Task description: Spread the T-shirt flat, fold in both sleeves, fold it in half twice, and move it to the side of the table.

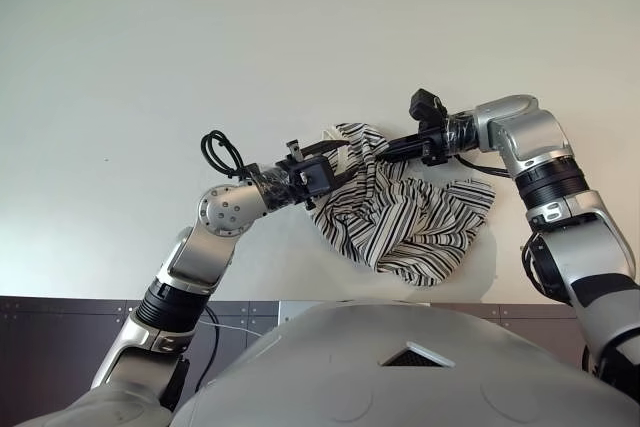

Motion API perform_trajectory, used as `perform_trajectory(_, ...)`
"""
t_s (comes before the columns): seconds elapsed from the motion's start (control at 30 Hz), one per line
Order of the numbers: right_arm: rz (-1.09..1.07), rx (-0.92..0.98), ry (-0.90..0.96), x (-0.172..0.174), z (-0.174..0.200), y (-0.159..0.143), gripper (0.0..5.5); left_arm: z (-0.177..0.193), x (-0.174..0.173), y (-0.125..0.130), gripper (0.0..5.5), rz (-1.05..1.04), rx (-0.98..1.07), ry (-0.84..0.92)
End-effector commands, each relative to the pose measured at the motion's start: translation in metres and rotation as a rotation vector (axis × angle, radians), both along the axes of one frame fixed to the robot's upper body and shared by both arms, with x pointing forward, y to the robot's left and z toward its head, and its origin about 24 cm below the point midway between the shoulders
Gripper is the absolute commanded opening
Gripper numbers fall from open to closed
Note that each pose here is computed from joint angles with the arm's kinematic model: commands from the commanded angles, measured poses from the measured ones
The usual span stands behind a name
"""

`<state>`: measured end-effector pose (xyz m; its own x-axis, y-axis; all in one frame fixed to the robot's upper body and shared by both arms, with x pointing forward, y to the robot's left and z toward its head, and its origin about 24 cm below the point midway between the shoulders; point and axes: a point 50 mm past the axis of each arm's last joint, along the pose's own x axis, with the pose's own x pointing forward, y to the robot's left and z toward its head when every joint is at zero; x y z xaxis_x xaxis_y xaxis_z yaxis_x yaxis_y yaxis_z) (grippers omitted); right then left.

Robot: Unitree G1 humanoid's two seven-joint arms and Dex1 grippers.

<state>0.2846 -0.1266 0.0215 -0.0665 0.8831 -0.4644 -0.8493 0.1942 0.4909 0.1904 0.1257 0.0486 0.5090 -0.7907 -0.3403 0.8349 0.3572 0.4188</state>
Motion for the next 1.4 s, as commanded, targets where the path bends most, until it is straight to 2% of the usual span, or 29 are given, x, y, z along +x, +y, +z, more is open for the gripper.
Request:
perform_trajectory(0.03, -0.032, -0.009, -0.002, 0.003, -0.001, -0.001, 0.13, -0.001, 0.001, -0.001, 2.12, -0.002, 0.017, -0.011)
perform_trajectory(0.17, -0.077, -0.01, -0.048, 0.01, 0.002, -0.003, 0.13, 0.0, 0.003, 0.0, 2.12, 0.008, 0.013, -0.019)
perform_trajectory(0.27, -0.135, -0.014, -0.173, 0.022, 0.012, -0.008, 0.13, 0.003, 0.009, 0.003, 2.12, 0.064, -0.021, -0.033)
perform_trajectory(0.47, -0.16, -0.066, -0.563, 0.037, 0.051, -0.028, 0.13, 0.036, 0.053, 0.036, 2.12, 0.471, -0.248, -0.15)
perform_trajectory(0.57, -0.099, 0.012, -0.765, 0.035, 0.093, -0.024, 0.13, 0.046, 0.068, 0.055, 2.12, 0.639, -0.352, -0.153)
perform_trajectory(0.63, -0.024, 0.123, -0.863, 0.02, 0.126, -0.019, 0.13, 0.042, 0.071, 0.065, 2.12, 0.703, -0.354, -0.142)
perform_trajectory(0.7, 0.176, 0.204, -0.852, -0.023, 0.148, -0.026, 0.13, 0.036, 0.069, 0.073, 2.12, 0.747, -0.342, -0.128)
perform_trajectory(0.77, 0.404, 0.112, -0.757, -0.065, 0.142, -0.046, 0.13, 0.031, 0.066, 0.079, 2.12, 0.78, -0.331, -0.119)
perform_trajectory(0.83, 0.504, -0.093, -0.664, -0.081, 0.122, -0.083, 0.13, 0.025, 0.062, 0.083, 2.12, 0.803, -0.315, -0.112)
perform_trajectory(0.9, 0.513, -0.286, -0.615, -0.084, 0.105, -0.124, 0.13, 0.02, 0.057, 0.083, 2.12, 0.789, -0.279, -0.116)
perform_trajectory(0.97, 0.536, -0.416, -0.618, -0.087, 0.092, -0.15, 0.13, 0.017, 0.051, 0.079, 2.12, 0.719, -0.201, -0.143)
perform_trajectory(1.17, 0.821, -0.627, -0.832, -0.084, 0.042, -0.156, 0.13, 0.0, 0.049, 0.033, 2.12, 0.227, 0.021, -0.068)
perform_trajectory(1.27, 0.94, -0.69, -0.863, -0.086, 0.022, -0.165, 0.13, 0.002, 0.067, 0.019, 2.12, 0.088, -0.006, 0.067)
perform_trajectory(1.4, 0.978, -0.68, -0.904, -0.082, 0.008, -0.162, 0.13, -0.001, 0.09, 0.008, 2.12, -0.026, -0.069, 0.289)
